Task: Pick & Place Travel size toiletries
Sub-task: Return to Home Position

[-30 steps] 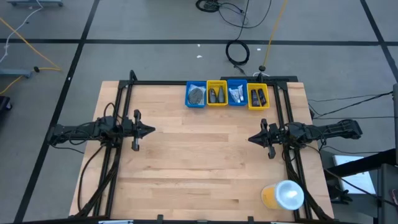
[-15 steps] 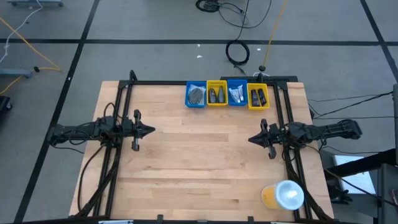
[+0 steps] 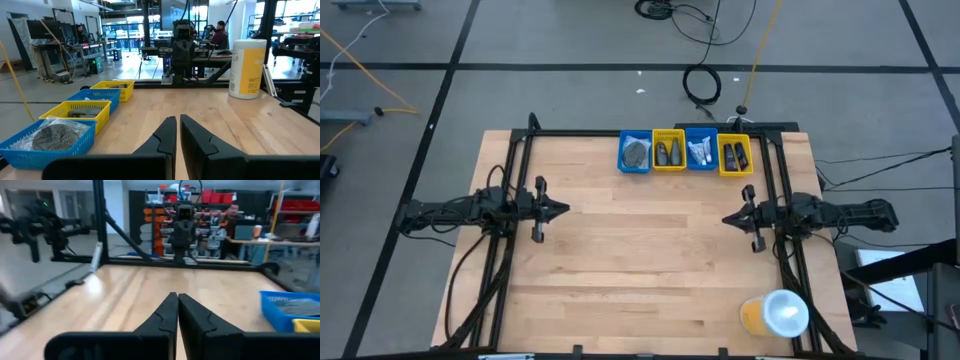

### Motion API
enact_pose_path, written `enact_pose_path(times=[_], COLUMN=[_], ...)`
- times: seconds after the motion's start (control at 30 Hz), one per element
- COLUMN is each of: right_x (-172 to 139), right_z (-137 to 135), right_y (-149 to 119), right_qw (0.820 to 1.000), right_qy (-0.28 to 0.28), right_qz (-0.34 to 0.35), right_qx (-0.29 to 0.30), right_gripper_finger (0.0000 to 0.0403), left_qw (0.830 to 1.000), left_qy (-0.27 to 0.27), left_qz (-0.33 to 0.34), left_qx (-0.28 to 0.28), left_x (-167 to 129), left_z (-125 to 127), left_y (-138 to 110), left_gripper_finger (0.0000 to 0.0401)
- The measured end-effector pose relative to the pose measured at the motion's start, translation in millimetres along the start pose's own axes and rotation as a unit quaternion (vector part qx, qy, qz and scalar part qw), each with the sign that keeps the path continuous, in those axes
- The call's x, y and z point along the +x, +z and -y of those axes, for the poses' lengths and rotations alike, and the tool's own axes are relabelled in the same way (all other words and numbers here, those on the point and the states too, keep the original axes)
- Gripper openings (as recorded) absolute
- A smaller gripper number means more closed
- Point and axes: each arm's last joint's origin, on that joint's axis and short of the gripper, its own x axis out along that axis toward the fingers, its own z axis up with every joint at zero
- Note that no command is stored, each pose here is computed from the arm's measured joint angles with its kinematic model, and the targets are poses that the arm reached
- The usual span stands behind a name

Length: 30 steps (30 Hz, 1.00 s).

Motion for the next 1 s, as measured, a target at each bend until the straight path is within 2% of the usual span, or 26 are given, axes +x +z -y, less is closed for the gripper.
enact_pose_path(times=[0.13,1.0], right_x=[-0.2,0.2], right_z=[3.5,6.6], right_y=[-2.6,0.0], right_qw=[0.999,0.999], right_qy=[-0.019,-0.033], right_qz=[-0.014,-0.001], right_qx=[-0.028,-0.027], right_gripper_finger=[0.0008,0.0004], left_qw=[1.000,1.000], left_qy=[0.000,0.000], left_qz=[0.000,0.000], left_qx=[0.000,0.000], left_x=[0.0,0.0], left_z=[0.0,0.0], left_y=[0.0,0.0], left_gripper_finger=[0.0026,0.0026])
